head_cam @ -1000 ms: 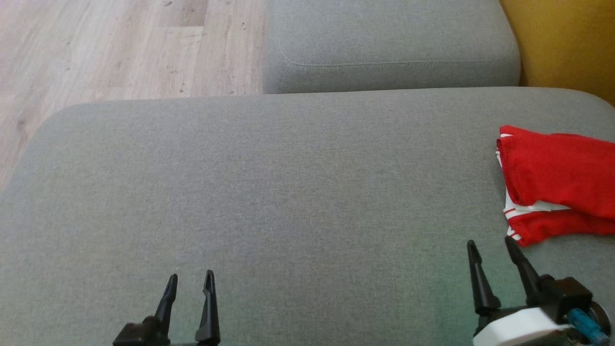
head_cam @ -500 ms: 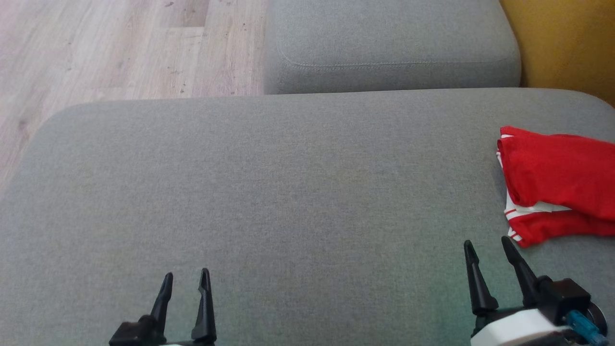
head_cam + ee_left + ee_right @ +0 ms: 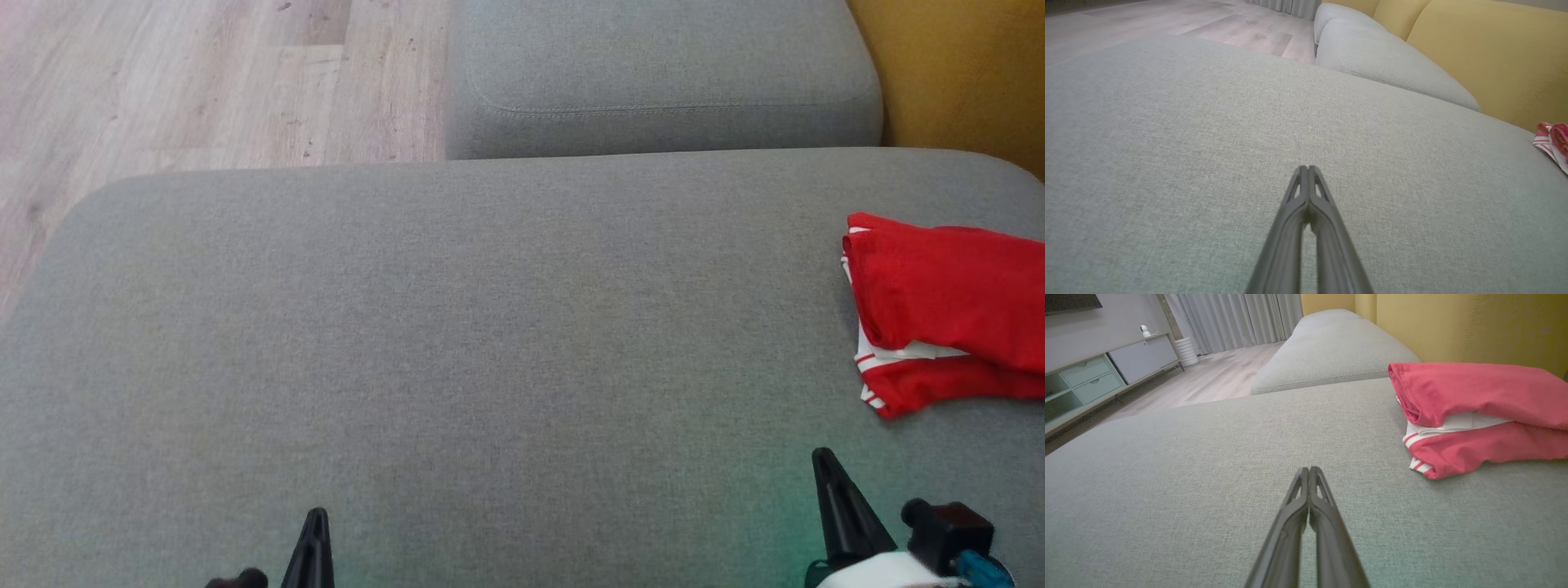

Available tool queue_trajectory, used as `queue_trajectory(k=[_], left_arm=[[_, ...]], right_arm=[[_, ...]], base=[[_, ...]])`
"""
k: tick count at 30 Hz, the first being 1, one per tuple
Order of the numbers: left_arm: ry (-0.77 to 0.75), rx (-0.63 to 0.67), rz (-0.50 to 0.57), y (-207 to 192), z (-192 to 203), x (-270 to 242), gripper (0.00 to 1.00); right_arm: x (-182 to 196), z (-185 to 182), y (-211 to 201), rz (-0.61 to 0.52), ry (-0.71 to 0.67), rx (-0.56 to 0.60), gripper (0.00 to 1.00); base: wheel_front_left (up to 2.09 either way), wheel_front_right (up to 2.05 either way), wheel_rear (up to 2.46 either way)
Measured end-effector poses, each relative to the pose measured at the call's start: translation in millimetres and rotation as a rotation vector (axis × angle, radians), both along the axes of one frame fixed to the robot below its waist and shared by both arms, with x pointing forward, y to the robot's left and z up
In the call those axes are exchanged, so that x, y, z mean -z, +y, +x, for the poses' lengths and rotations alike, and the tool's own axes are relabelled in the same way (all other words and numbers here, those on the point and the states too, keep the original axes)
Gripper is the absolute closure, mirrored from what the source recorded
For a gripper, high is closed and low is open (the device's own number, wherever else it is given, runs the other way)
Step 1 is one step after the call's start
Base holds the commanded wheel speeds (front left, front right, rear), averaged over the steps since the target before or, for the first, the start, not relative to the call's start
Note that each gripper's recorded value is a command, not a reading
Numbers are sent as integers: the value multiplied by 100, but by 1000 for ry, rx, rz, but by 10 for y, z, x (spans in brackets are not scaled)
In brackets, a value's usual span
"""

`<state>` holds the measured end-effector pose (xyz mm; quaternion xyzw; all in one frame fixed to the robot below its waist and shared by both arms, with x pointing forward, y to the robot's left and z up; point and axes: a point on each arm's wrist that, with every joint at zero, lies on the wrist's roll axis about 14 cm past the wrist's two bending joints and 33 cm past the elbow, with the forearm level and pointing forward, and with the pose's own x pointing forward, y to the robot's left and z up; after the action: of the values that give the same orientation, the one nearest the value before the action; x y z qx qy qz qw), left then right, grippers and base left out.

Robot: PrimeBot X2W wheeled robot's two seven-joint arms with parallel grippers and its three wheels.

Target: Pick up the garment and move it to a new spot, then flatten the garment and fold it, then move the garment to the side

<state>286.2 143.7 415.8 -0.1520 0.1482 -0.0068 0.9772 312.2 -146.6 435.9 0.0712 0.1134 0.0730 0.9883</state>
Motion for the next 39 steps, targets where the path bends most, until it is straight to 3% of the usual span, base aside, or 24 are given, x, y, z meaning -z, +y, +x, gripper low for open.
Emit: queue_trajectory(k=[39], left_arm=[[71,-134,-377,144,265,-32,100]], right_arm=[[-62,159,-169,453,39,171,100]], base=[[0,0,0]])
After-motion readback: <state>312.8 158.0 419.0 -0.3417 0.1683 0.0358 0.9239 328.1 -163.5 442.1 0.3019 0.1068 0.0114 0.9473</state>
